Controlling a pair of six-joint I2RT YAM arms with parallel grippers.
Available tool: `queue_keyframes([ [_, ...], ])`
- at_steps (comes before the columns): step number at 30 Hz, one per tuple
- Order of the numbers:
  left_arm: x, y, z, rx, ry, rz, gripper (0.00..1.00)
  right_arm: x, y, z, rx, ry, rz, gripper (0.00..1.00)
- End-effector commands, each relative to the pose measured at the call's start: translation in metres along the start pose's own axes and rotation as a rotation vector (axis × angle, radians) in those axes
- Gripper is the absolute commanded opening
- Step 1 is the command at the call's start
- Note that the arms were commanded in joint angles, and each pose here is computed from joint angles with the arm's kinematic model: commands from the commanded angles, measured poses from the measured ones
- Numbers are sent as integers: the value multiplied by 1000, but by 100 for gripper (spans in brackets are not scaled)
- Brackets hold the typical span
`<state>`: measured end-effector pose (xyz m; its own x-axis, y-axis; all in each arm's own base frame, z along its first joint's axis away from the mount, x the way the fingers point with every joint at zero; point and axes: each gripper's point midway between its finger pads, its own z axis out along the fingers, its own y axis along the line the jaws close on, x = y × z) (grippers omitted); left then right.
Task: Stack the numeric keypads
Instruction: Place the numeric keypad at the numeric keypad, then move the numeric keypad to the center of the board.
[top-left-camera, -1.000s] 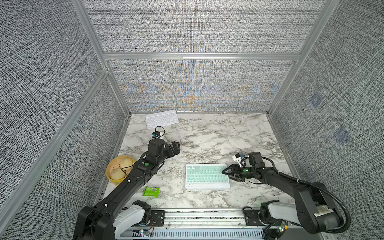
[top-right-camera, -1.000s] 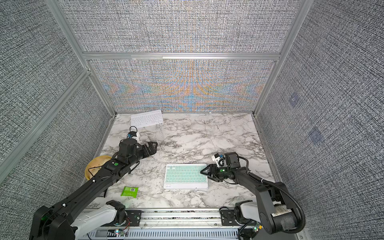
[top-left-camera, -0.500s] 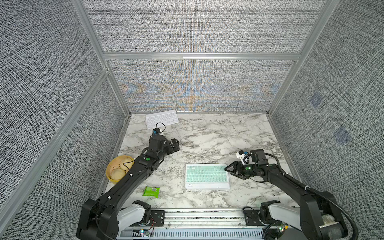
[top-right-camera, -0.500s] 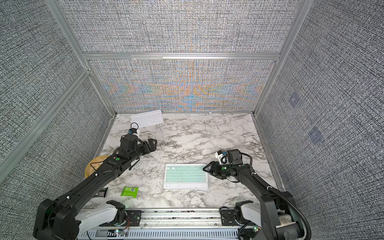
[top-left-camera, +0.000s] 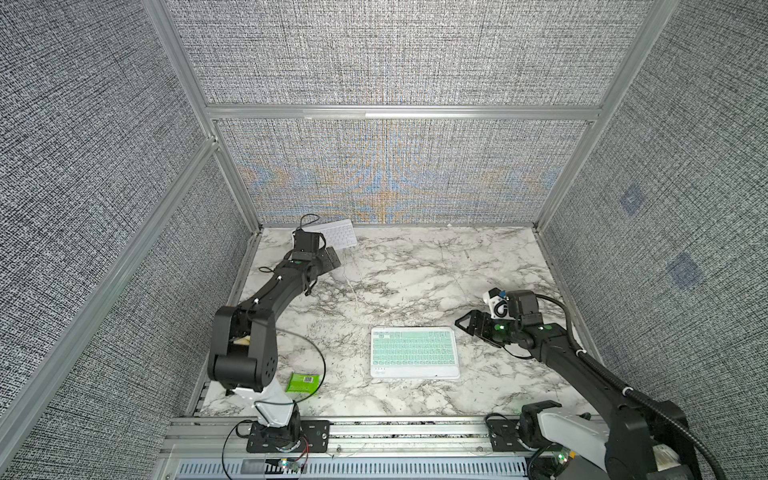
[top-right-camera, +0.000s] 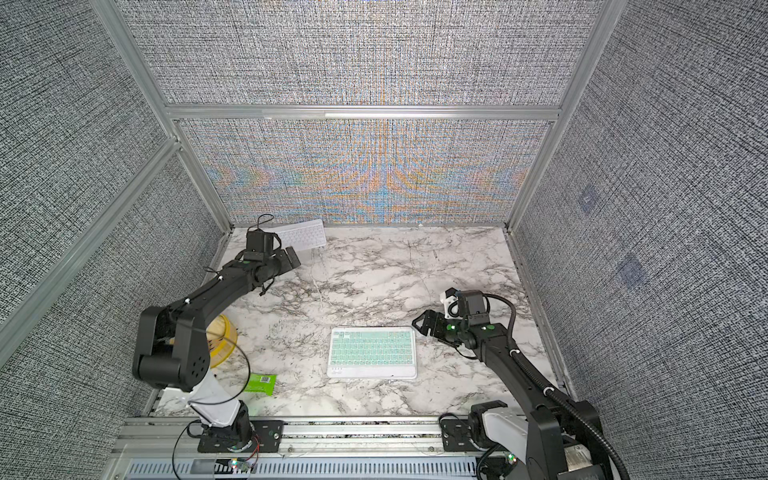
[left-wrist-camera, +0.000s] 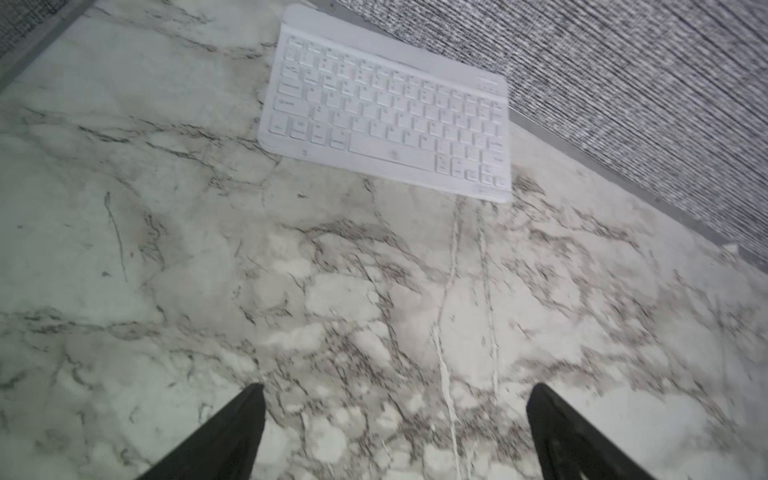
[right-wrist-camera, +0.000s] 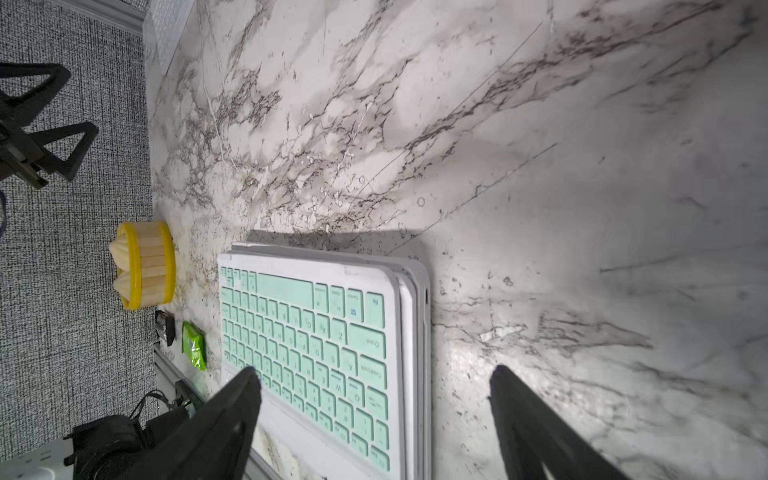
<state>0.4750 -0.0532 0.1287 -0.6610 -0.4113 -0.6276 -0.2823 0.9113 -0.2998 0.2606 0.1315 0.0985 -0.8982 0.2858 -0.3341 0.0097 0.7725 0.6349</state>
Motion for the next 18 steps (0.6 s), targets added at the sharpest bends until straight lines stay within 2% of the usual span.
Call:
queue_keyframes([
  [1, -23, 12, 25, -7, 4, -44, 99, -15, 3, -1, 12, -53, -3, 88],
  [8, -64, 39, 101, -64, 16, -122, 99, -28, 11, 4, 3, -66, -11, 89],
  [11, -75, 53, 125, -111, 5, -160, 99, -32, 23, 8, -17, -61, -52, 91],
  [12, -78, 57, 131, -122, -2, -175, 99, -32, 26, 9, -16, -59, -64, 99],
  [18, -96, 71, 169, -99, -42, -258, 99, -43, 37, 21, 14, -52, -106, 99],
])
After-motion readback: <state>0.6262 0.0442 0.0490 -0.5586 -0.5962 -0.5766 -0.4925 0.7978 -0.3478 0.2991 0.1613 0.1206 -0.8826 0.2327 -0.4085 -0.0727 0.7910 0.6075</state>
